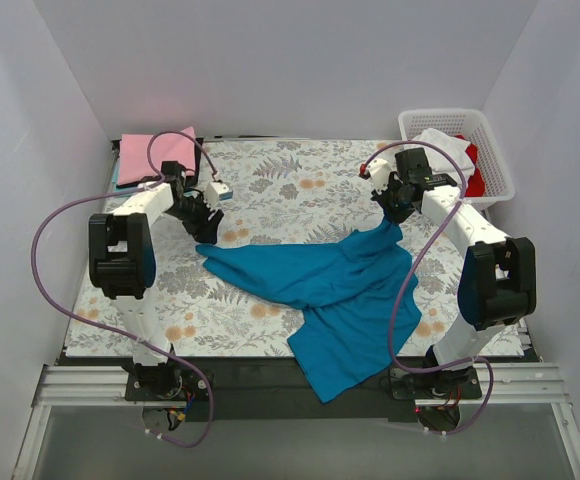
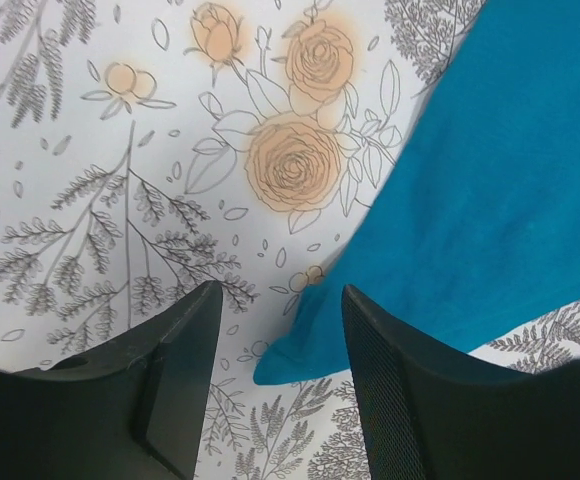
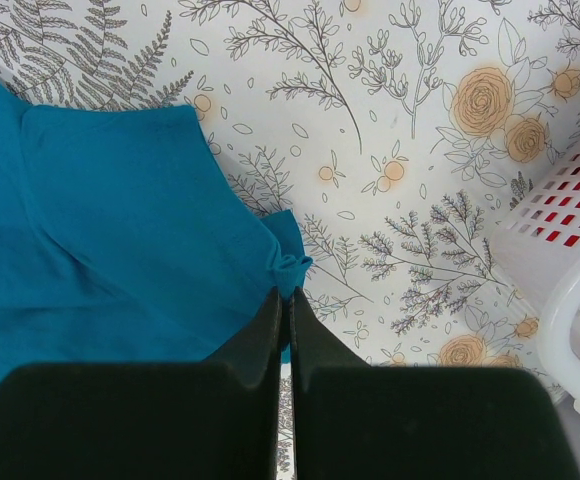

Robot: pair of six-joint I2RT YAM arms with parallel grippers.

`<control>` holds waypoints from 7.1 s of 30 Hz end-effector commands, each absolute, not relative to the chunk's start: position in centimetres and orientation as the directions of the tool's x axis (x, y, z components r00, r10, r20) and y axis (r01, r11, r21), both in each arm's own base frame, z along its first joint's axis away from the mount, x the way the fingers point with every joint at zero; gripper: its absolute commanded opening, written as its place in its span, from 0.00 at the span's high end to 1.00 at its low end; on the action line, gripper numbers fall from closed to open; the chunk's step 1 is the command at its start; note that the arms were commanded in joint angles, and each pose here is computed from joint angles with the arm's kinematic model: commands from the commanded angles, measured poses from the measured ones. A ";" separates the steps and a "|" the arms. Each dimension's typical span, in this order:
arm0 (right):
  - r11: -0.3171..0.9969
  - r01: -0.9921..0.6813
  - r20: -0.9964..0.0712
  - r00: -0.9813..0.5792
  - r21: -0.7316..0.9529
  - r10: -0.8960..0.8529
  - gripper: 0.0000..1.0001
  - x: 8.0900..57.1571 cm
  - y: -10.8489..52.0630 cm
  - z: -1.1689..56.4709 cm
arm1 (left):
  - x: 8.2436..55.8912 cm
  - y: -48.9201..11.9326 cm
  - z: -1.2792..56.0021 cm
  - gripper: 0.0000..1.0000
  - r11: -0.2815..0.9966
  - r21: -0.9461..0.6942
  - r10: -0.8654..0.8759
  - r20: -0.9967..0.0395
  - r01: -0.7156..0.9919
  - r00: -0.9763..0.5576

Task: Fold and stack the t-shirts
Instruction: Flatten the tshirt out, then fold the tshirt

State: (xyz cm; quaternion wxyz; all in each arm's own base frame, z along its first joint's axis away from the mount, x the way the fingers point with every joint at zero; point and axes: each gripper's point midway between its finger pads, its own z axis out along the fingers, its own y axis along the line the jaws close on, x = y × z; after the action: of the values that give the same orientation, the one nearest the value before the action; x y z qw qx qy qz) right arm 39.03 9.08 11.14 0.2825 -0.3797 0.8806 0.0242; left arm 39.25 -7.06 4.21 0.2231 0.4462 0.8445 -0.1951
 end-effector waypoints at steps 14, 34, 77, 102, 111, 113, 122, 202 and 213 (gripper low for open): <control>0.702 -0.690 -0.564 -0.512 -0.179 -0.647 0.99 39.7 9.7 13.5 | 36.0 -3.8 1.3 0.58 0.522 -0.136 0.711 -0.476 0.842 -0.518; 0.766 -0.569 -0.849 -0.207 -0.300 -0.486 0.99 45.1 10.3 32.3 | 47.7 -0.1 20.8 1.00 0.822 0.017 0.347 -0.807 0.569 -0.477; 0.787 0.048 -0.528 0.717 -0.615 -0.456 0.99 23.9 6.7 65.6 | 25.5 3.8 56.5 1.00 0.827 0.513 0.562 -0.754 -0.231 0.340; 0.366 -0.596 -0.623 0.305 -0.715 -0.720 0.99 50.2 14.1 16.9 | 48.1 3.1 10.3 1.00 0.863 0.243 0.436 -0.799 0.442 -0.413; 0.353 -0.561 -0.587 0.315 -0.749 -0.746 0.99 55.1 14.4 16.7 | 52.0 3.8 7.7 1.00 0.861 0.228 0.441 -0.781 0.455 -0.443; 0.358 -0.550 -0.582 0.308 -0.754 -0.753 0.99 55.6 14.3 16.8 | 52.5 3.9 7.4 1.00 0.857 0.233 0.449 -0.774 0.459 -0.446; 0.355 -0.547 -0.574 0.300 -0.758 -0.762 0.99 52.2 14.0 17.7 | 51.6 2.6 9.0 1.00 0.794 0.266 0.510 -0.782 0.547 -0.359; 0.138 -0.949 -0.606 0.065 -0.282 -0.793 0.30 22.0 17.5 12.1 | 37.5 3.3 9.9 0.63 0.406 0.470 0.775 -0.631 0.783 -0.023; 0.592 -0.805 -0.688 -0.411 -0.034 -0.598 0.46 31.3 13.9 14.6 | 40.6 0.3 12.0 0.48 0.638 0.183 0.563 -0.774 0.748 -0.291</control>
State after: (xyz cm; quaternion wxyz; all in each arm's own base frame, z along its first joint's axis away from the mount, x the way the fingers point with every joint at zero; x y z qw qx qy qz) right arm 29.97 13.86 14.47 0.3530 -0.4947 0.7852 0.1188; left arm 39.97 1.27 11.77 0.4395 0.4766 0.7592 -0.0575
